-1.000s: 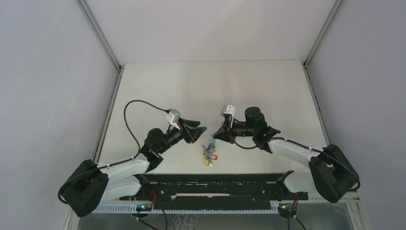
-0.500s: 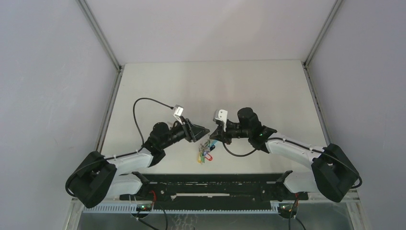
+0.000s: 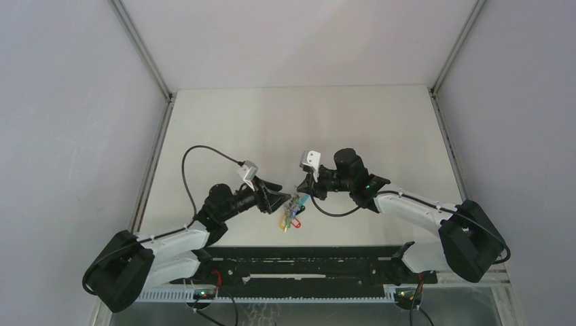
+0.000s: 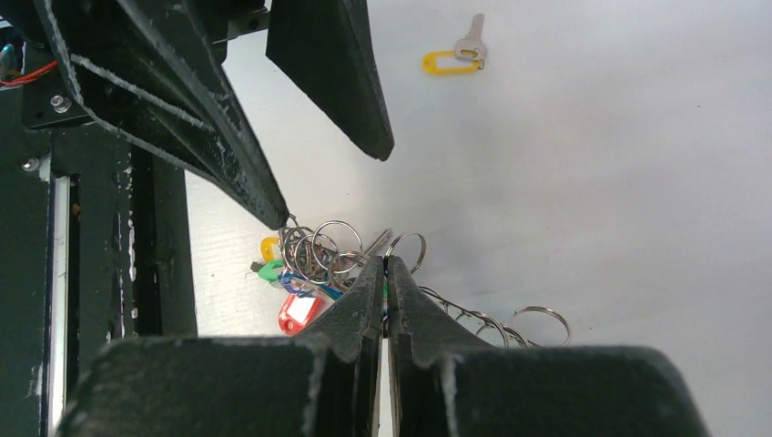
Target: Put the keys on the keyring
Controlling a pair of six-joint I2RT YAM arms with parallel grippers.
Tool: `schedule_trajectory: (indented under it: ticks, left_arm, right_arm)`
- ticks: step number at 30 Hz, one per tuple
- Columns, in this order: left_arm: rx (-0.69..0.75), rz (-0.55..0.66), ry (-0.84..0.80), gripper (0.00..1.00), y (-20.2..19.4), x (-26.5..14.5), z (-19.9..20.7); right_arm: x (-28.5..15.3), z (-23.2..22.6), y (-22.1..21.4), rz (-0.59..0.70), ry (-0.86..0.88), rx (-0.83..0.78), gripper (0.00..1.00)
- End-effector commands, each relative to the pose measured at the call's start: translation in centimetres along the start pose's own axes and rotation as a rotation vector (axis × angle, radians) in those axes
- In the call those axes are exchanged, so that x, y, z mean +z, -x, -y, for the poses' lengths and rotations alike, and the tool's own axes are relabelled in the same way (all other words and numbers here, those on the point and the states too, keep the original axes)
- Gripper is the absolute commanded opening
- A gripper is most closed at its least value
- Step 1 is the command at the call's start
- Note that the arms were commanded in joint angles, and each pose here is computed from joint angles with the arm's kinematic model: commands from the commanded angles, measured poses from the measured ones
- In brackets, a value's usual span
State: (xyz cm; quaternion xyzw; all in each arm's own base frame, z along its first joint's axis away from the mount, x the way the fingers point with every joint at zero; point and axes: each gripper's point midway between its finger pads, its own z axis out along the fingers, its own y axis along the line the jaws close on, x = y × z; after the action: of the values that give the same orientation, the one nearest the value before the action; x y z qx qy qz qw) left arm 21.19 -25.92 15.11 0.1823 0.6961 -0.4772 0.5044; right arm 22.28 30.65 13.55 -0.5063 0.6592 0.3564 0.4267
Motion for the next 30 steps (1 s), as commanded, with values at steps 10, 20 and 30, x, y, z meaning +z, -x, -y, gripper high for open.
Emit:
schedule_trajectory:
  ticks: [10,20,30]
  left_arm:
    - [0.121,-0.094,-0.069,0.64,-1.9,1.9,0.9]
    - [0.123,-0.126,-0.108,0.29,-2.8,3.4,1.1]
    - [0.178,-0.125,-0.115,0.08,-3.1,3.5,1.4]
  right_arm:
    - [0.3,0.3,0.7,-0.019,-0.024,0.002,0.00]
    - [0.3,-0.3,1.1,-0.021,-0.017,-0.004,0.00]
    - [-0.4,-2.7,1.6,-0.070,0.064,0.003,0.18]
